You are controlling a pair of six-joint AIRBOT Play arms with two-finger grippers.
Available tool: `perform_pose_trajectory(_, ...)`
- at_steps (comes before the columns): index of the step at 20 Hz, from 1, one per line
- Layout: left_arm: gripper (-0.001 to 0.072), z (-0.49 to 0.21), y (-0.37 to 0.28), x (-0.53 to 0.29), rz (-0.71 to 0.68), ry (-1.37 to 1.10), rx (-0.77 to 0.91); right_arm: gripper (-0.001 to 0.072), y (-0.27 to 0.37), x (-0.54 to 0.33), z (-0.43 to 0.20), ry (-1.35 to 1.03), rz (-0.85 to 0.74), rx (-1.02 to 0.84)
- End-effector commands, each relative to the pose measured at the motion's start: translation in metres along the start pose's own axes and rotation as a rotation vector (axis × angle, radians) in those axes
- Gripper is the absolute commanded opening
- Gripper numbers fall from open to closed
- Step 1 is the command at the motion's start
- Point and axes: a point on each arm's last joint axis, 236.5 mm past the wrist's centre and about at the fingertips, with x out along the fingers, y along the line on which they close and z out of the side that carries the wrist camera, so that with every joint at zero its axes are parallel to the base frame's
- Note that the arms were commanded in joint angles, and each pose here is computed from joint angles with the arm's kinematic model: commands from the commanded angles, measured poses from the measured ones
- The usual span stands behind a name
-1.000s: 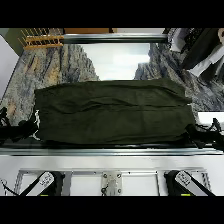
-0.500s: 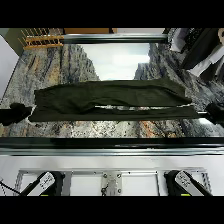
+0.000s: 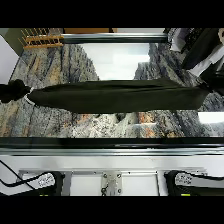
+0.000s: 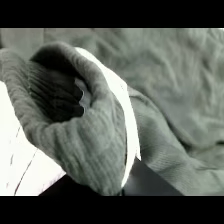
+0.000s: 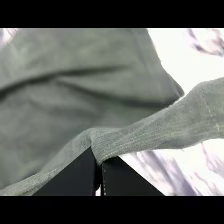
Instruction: Fold the clothes and pants, and hang the long-sleeved shirts on hangers.
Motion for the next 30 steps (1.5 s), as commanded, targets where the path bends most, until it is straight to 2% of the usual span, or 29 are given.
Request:
perform_pose_trajectory(1,0.0020,0.026,-0.009,0.027,-0.019,0.023,-0.016,0.0017,0.027,0.042,0.020,0.027,0.031,-0.003)
perform_pose_trajectory(8,0.0020,0.067,-0.005,0.083,-0.033,0.037,-0.018,0.0018,0.039,0.095,0.059,-0.099,0.057,0.014)
perform_pose_trajectory(22,0.0020,0.101,-0.009,0.163,-0.043,-0.046,-0.003,0.0024,0.054,0.164,0.085,-0.258,0.108,0.042)
perform_pose_trajectory(23,0.0072,0.108,-0.015,0.164,-0.055,-0.080,-0.005,0.0094,0.060,0.166,0.091,-0.285,0.136,0.067)
perform_pose_trajectory(24,0.0422,0.117,-0.021,0.163,-0.079,-0.117,-0.018,0.0374,0.068,0.167,0.097,-0.317,0.171,0.101)
perform_pose_trajectory(25,0.0702,0.127,-0.030,0.161,-0.116,-0.161,-0.042,0.0560,0.075,0.166,0.104,-0.349,0.205,0.135)
perform_pose_trajectory(27,0.0700,0.143,-0.047,0.149,-0.187,-0.209,-0.112,0.0566,0.090,0.159,0.114,-0.388,0.255,0.171)
perform_pose_trajectory(30,0.0699,0.161,-0.056,0.111,-0.198,-0.262,-0.127,0.0566,0.101,0.120,0.125,-0.418,0.287,0.147)
